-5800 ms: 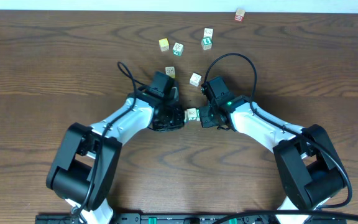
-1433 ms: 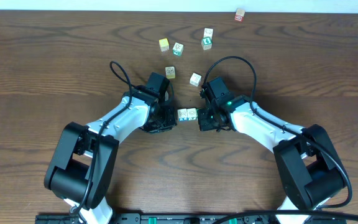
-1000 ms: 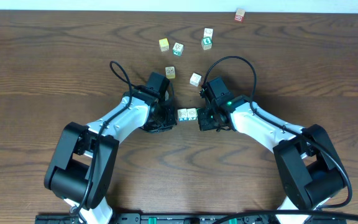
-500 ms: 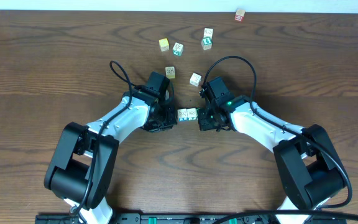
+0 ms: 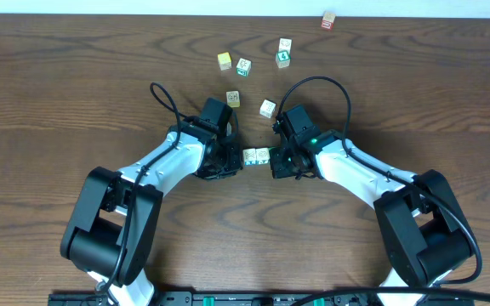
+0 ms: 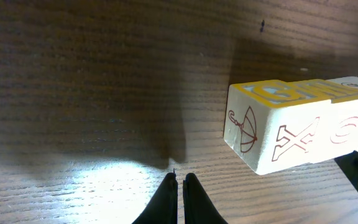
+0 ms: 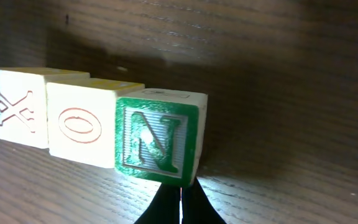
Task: Lift 3 blocks
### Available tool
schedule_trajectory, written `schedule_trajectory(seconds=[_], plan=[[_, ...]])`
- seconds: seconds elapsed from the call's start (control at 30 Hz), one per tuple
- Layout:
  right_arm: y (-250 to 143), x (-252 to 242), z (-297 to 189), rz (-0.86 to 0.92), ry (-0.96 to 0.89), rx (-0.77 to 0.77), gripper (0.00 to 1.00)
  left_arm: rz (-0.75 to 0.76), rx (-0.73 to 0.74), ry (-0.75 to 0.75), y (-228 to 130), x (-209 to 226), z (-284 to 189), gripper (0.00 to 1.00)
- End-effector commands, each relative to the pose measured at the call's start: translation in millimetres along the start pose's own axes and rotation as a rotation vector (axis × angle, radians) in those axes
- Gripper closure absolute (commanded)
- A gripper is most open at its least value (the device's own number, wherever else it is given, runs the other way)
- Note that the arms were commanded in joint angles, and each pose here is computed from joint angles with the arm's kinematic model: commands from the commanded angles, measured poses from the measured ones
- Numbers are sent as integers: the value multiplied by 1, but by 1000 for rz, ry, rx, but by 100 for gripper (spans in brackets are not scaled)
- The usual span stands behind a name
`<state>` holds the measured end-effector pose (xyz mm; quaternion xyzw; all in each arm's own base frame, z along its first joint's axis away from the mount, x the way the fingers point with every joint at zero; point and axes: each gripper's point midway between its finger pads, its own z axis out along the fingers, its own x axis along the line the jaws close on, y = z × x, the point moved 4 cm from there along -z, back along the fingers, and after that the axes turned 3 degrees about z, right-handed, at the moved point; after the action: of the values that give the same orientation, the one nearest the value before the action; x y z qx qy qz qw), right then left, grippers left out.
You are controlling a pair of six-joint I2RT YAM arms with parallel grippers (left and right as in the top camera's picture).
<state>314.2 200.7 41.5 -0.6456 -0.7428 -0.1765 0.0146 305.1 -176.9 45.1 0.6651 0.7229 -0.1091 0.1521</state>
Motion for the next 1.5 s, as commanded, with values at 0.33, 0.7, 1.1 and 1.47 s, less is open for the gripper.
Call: schedule_trajectory(seconds=[0.33, 0.7, 1.1, 1.47], plan=[[-21, -28, 1, 72, -140, 95, 99, 63, -39, 25, 6, 2, -6, 93], [5, -44, -1, -1, -117, 8, 94, 116, -191, 55, 34, 0, -9, 93], [20, -29, 0, -68, -28, -58, 99, 146, -231, 35, 44, -4, -4, 93], [26, -27, -1, -71, -19, -88, 99, 138, -202, 50, 41, 1, 7, 93]])
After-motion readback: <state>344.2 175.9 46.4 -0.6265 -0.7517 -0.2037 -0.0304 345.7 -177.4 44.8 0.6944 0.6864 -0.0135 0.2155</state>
